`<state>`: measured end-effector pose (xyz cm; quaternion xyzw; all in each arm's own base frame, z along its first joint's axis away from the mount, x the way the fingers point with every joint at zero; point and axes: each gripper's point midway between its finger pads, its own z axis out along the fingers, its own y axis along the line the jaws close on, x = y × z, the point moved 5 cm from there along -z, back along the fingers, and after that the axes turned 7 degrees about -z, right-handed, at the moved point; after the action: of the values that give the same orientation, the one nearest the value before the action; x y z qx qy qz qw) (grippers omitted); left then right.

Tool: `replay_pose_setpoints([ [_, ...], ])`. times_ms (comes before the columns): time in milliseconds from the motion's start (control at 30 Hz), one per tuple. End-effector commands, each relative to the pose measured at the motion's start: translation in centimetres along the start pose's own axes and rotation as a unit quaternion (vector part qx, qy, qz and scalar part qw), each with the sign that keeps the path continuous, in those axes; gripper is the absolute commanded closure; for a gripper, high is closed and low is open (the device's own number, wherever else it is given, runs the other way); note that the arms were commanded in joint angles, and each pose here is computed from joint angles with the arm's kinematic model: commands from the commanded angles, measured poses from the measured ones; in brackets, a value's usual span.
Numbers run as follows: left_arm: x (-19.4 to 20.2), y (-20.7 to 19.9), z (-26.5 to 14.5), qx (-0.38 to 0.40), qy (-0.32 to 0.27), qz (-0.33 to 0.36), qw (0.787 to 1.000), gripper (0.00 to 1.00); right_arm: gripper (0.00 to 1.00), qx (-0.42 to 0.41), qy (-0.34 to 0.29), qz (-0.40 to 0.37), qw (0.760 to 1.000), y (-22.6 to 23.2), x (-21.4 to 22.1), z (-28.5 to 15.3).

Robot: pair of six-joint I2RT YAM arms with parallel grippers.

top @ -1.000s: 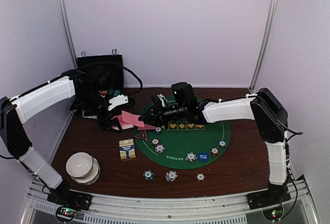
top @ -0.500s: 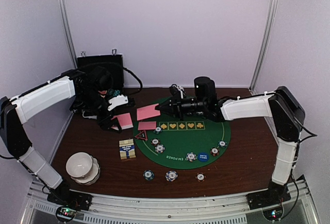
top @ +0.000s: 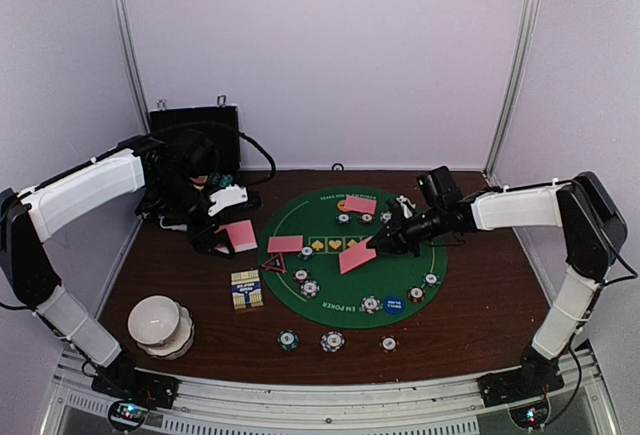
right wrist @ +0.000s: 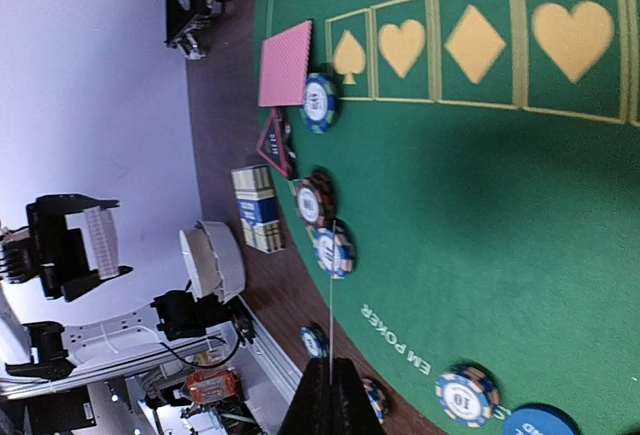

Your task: Distribute texas hold em gaming equipment

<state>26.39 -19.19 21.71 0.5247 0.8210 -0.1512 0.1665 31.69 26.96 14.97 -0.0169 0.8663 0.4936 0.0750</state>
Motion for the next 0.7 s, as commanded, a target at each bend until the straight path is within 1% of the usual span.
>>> replay_pose_setpoints([
  [0, -0.7, -0.1, -1.1, -0.004, -0.028, 0.011, 1.0, 1.0, 1.0, 0.077, 0.013, -0.018, 0.997, -3.5, 1.8, -1.8],
  [233, -0.7, -0.2, -1.1, 0.001, -0.028, 0.009, 1.0, 1.0, 1.0, 0.132, 0.011, -0.017, 0.991, -6.1, 2.6, -3.0],
  [467, -0.9, -0.3, -1.2, 0.007, -0.029, 0.009, 1.0, 1.0, 1.0, 0.184, 0.022, -0.042, 0.982, -6.4, 3.0, -4.3],
  [500, -0.9, -0.3, -1.1, 0.007, -0.029, 0.008, 1.0, 1.0, 0.98, 0.193, 0.024, -0.044, 0.98, -6.5, 3.0, -4.5],
  [633, -0.9, -0.3, -1.1, 0.008, -0.029, 0.009, 0.999, 1.0, 0.69, 0.214, 0.02, -0.057, 0.975, -6.1, 2.7, -5.1],
  [667, -0.9, -0.3, -1.1, 0.007, -0.03, 0.009, 0.999, 1.0, 0.63, 0.218, 0.016, -0.064, 0.974, -5.7, 2.6, -5.4],
])
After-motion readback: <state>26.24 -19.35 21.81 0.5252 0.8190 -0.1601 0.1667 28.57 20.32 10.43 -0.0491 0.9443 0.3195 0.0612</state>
